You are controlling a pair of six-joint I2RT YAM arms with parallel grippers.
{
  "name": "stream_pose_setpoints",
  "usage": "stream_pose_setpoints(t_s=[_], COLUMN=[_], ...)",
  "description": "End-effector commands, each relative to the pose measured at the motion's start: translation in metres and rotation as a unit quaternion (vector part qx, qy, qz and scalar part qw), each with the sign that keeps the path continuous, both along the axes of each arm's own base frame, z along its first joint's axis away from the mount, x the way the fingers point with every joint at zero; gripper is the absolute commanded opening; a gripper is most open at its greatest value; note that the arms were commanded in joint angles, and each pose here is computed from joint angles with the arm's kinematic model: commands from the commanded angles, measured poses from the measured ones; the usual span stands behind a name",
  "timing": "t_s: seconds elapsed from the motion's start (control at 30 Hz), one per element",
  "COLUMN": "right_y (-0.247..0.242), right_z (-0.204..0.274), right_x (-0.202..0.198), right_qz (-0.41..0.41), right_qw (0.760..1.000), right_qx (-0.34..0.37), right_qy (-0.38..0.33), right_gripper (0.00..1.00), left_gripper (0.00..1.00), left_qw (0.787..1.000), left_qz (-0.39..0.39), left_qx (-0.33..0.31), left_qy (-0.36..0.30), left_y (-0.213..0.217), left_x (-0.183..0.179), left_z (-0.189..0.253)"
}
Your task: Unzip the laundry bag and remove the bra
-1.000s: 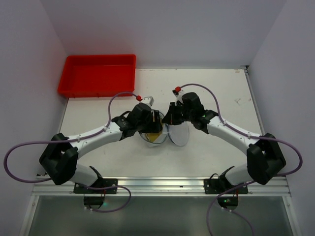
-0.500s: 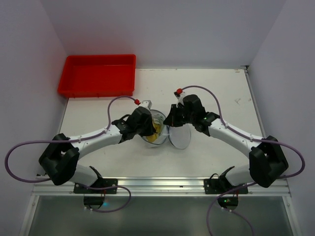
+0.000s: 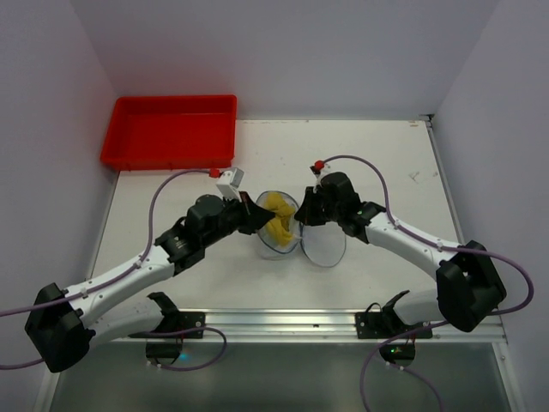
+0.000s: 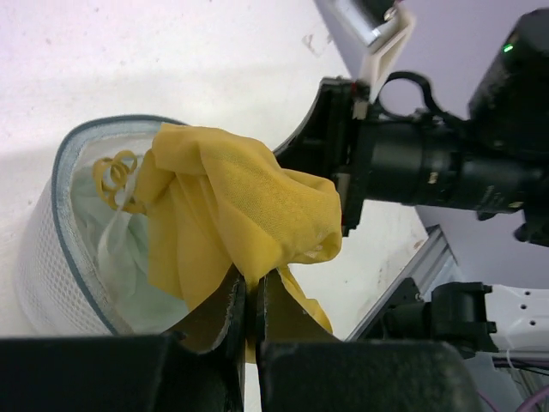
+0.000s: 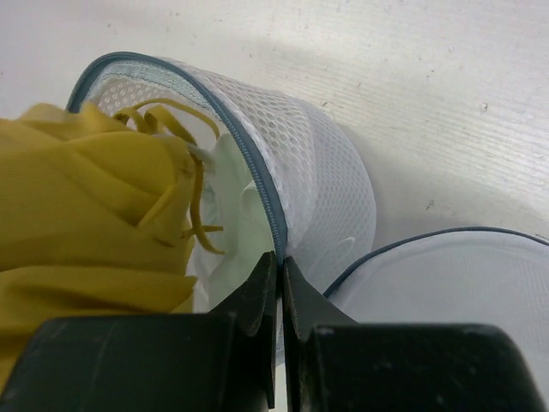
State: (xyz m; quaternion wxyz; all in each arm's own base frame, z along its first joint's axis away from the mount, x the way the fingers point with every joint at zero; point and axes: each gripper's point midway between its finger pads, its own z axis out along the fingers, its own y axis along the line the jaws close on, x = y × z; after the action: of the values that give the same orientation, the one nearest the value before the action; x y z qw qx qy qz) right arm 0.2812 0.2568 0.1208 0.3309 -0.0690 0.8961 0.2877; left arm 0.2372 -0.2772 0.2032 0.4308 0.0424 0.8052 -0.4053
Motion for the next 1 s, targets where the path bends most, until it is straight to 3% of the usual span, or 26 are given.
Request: stream_pose_setpoints(t_s=[0.0, 0.17, 0.23, 0.27, 0.4, 0.47, 0.5, 0.57, 0.6, 0.67, 0.8, 0.97], right_y=[-0.008, -0.01, -0.01, -0.01, -0.01, -0.01, -0.01, -0.009, -0.009, -0.009, -0.011, -0.004], right_z=[0.006, 0.006, 0.007, 0.008, 0.014, 0.018, 0.019, 0.022, 0.025, 0.026, 0.025, 0.021], right_x=[0.002, 0.0, -0.001, -0.002, -0.003, -0.003, -0.004, -0.004, -0.004, -0.006, -0.006, -0.005], right_qz=[-0.012, -0.014, -0.012, -0.012, -0.009, -0.008, -0.007, -0.004, -0.002, 0.001, 0.001, 0.017], right_qw=[1.0, 1.0, 1.0, 1.0, 1.0, 0.999, 0.999, 0.999, 0.999, 0.999, 0.999, 0.999], right_qx=[-0.008, -0.007, -0.005, -0.004, -0.001, 0.001, 0.002, 0.003, 0.006, 0.006, 0.002, 0.006], right_qy=[-0.023, -0.022, -0.022, -0.022, -0.028, -0.032, -0.033, -0.034, -0.037, -0.038, -0.044, -0.035], right_gripper=[0.0, 0.0, 0.0, 0.0, 0.0, 0.0, 0.0, 0.0, 0.0, 0.0, 0.0, 0.0], left_gripper=[0.0, 0.0, 0.0, 0.0, 0.0, 0.0, 0.0, 0.0, 0.0, 0.0, 0.0, 0.0], left_qw=[0.994, 0.979, 0.979, 0.974, 0.97, 0.952, 0.953, 0.932, 0.932, 0.913, 0.937, 0.98], left_qz=[-0.008, 0.019, 0.04, 0.053, 0.151, 0.219, 0.236, 0.295, 0.304, 0.357, 0.31, 0.154], left_qx=[-0.079, -0.149, -0.137, -0.128, -0.038, -0.001, 0.034, 0.075, 0.111, 0.134, 0.084, -0.03], left_qy=[-0.073, -0.138, -0.146, -0.178, -0.186, -0.212, -0.188, -0.199, -0.166, -0.148, -0.138, -0.124], left_y=[-0.002, 0.017, 0.027, 0.035, 0.081, 0.116, 0.125, 0.16, 0.168, 0.207, 0.205, 0.14], left_x=[0.007, 0.034, 0.051, 0.059, 0.11, 0.133, 0.146, 0.167, 0.184, 0.202, 0.216, 0.183], left_z=[0.05, 0.128, 0.139, 0.166, 0.179, 0.2, 0.183, 0.197, 0.173, 0.175, 0.169, 0.171])
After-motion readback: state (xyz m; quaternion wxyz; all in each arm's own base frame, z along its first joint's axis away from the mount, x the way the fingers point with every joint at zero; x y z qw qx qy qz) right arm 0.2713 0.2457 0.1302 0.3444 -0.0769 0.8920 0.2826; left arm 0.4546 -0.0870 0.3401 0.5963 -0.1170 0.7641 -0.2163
